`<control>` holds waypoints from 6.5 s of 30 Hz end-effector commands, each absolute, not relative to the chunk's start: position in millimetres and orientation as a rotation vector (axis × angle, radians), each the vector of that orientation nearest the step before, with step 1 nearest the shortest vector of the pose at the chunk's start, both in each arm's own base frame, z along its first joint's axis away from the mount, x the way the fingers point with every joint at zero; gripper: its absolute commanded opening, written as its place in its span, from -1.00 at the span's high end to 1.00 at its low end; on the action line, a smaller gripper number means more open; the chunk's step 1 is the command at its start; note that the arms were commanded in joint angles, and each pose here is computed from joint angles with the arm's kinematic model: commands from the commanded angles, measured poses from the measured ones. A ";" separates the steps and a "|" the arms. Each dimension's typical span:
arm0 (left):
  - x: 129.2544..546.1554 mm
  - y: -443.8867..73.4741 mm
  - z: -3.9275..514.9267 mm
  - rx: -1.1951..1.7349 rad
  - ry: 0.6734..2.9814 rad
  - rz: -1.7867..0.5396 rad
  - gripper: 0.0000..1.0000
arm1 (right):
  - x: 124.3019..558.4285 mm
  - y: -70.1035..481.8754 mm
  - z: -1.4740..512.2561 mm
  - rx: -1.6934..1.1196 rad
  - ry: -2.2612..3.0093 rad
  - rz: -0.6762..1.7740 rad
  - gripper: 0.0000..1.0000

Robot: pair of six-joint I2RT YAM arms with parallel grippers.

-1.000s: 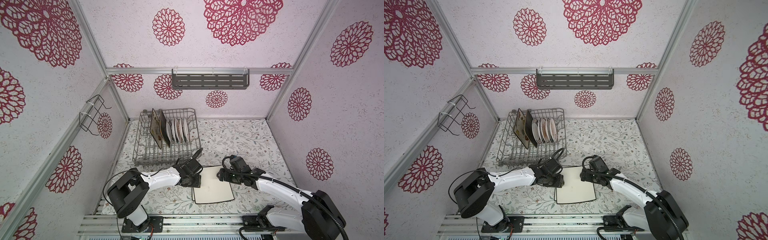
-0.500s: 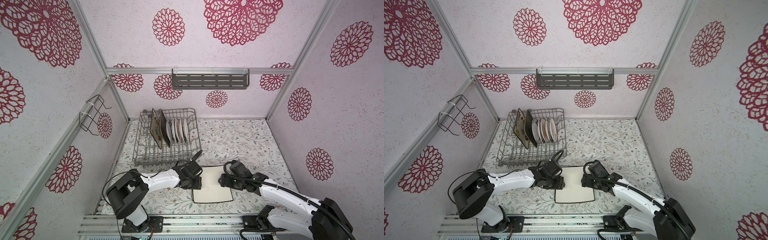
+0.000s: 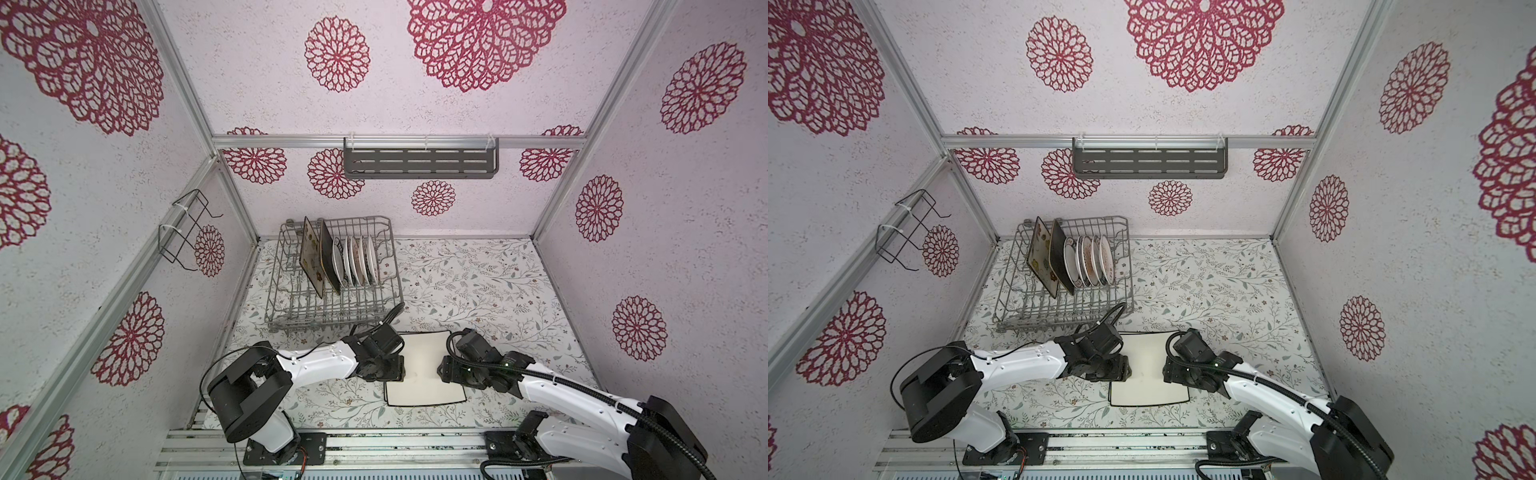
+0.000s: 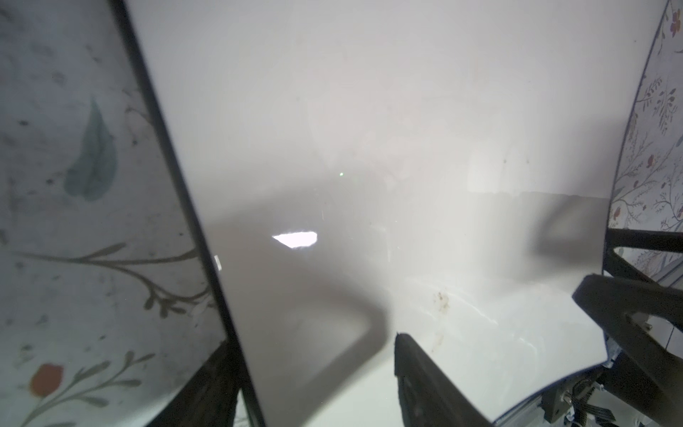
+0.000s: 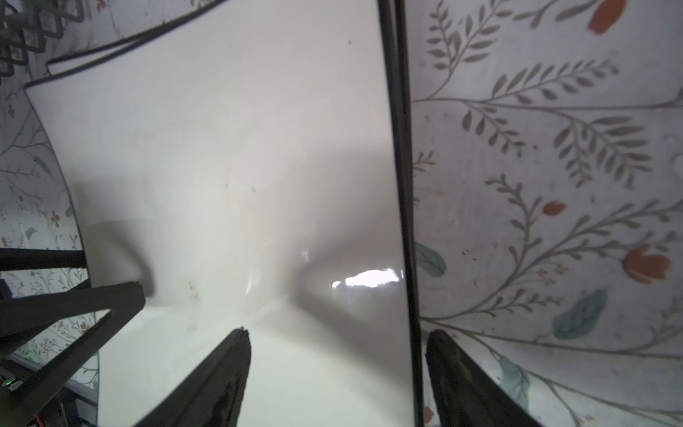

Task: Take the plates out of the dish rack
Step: 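Press the stacked plates flat with both grippers at opposite edges, then open both grippers and raise them off the white plate stack, then move the left gripper onto the floral square plate while the right gripper hovers, then close the left gripper on the floral plate's top edge, then lift the floral square plate up out of the rack with the left gripper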

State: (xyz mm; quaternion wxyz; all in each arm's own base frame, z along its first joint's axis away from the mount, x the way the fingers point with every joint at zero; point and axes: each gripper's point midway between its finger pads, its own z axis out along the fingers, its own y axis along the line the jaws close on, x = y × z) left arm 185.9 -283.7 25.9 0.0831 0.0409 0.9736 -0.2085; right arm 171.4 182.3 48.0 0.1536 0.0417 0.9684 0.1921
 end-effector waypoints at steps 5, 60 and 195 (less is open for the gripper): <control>180.3 -300.1 38.1 0.146 2.868 -0.728 -0.37 | 168.1 183.9 53.6 0.165 2.778 0.507 -0.52; 306.2 -125.4 317.5 0.163 2.163 -0.031 -0.95 | 265.5 211.4 167.1 -0.230 2.445 0.263 -0.98; 423.8 -15.1 492.5 -0.023 1.865 0.074 1.00 | 446.3 302.7 155.9 -0.249 2.298 0.751 -0.57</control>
